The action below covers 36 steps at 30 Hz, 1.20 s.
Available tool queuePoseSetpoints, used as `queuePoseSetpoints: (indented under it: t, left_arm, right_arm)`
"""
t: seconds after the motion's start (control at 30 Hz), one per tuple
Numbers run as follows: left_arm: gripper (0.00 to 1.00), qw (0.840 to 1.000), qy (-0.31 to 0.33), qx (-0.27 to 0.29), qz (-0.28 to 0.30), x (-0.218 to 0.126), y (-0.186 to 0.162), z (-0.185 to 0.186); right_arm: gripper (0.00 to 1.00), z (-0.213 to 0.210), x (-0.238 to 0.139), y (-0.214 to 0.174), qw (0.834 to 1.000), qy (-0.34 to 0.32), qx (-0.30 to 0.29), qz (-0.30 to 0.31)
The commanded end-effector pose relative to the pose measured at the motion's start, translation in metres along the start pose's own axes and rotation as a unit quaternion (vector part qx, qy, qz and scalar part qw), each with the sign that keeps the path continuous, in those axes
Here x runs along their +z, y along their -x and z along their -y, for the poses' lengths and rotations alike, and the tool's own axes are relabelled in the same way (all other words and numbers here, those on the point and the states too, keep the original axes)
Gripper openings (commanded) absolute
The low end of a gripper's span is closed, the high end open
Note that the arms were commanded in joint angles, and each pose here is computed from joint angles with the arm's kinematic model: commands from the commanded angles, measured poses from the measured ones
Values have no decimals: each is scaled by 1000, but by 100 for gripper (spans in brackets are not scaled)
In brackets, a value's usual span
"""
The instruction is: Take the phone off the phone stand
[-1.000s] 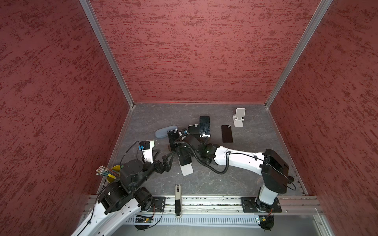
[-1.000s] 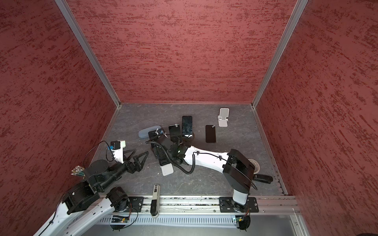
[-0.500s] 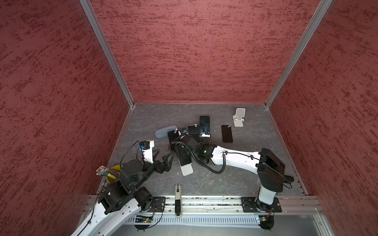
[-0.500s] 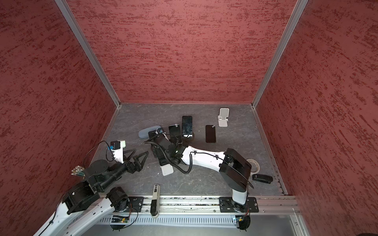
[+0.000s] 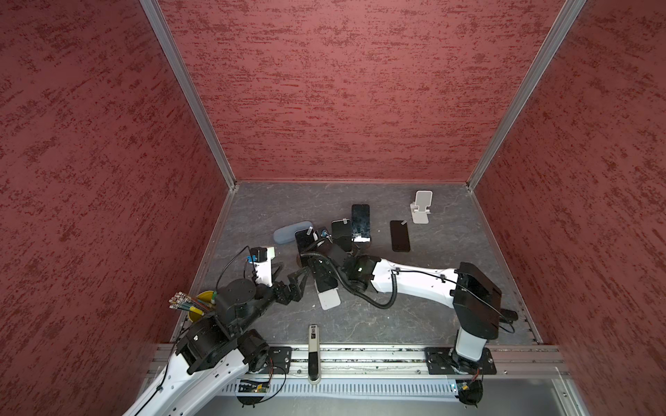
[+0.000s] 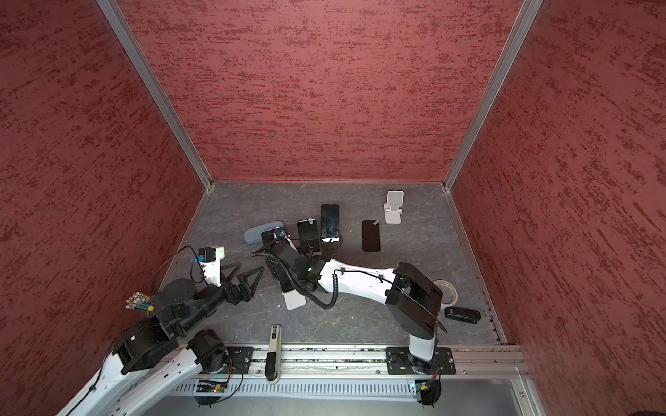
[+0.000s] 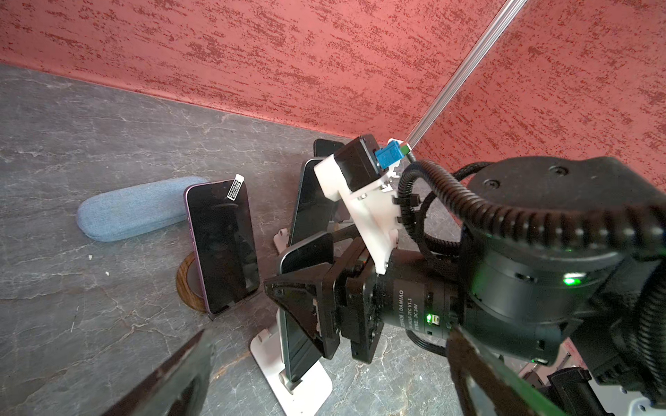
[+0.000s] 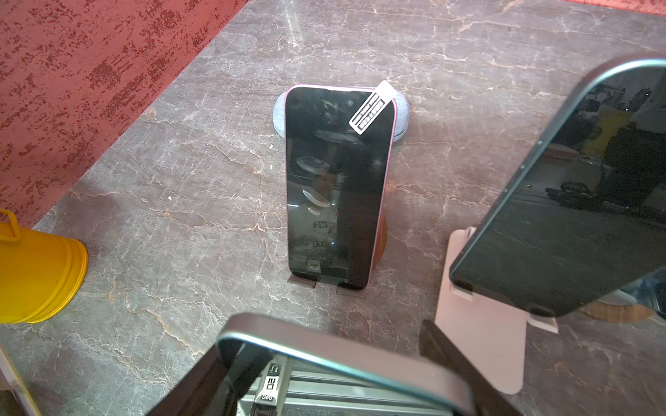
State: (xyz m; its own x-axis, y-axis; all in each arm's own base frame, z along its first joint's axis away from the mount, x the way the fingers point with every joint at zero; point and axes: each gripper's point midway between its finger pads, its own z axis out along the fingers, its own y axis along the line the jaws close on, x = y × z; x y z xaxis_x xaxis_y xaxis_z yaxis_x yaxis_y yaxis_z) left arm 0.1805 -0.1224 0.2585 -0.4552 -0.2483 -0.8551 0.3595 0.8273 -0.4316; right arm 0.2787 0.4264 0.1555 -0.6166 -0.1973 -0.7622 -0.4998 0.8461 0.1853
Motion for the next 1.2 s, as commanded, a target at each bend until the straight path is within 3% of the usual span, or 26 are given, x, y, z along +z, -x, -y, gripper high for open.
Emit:
queuePoseSetpoints:
  t: [0.0,0.27,0.53,0.7,1.17]
  left_arm:
    - [100,1000,3,4,0,3,1,0]
    - [99,999,-28,12,-17,12,-2,14]
    - [99,999,-24,6,-38,30,-9,16]
    - [100,998,-48,-2,-50,44,-13,27]
    - [99,998,-37,3,-45,58,-6,29]
  right_arm:
    - [63,0,-25,27,999,2,2,44]
    - [61,13,-47,36,998,-11,-9,60]
    - [60,56,-61,37,997,-37,21,67]
    - [60,100,-74,38,994,-65,46,70]
    - [60,241,-92,23,980,-172,90,35]
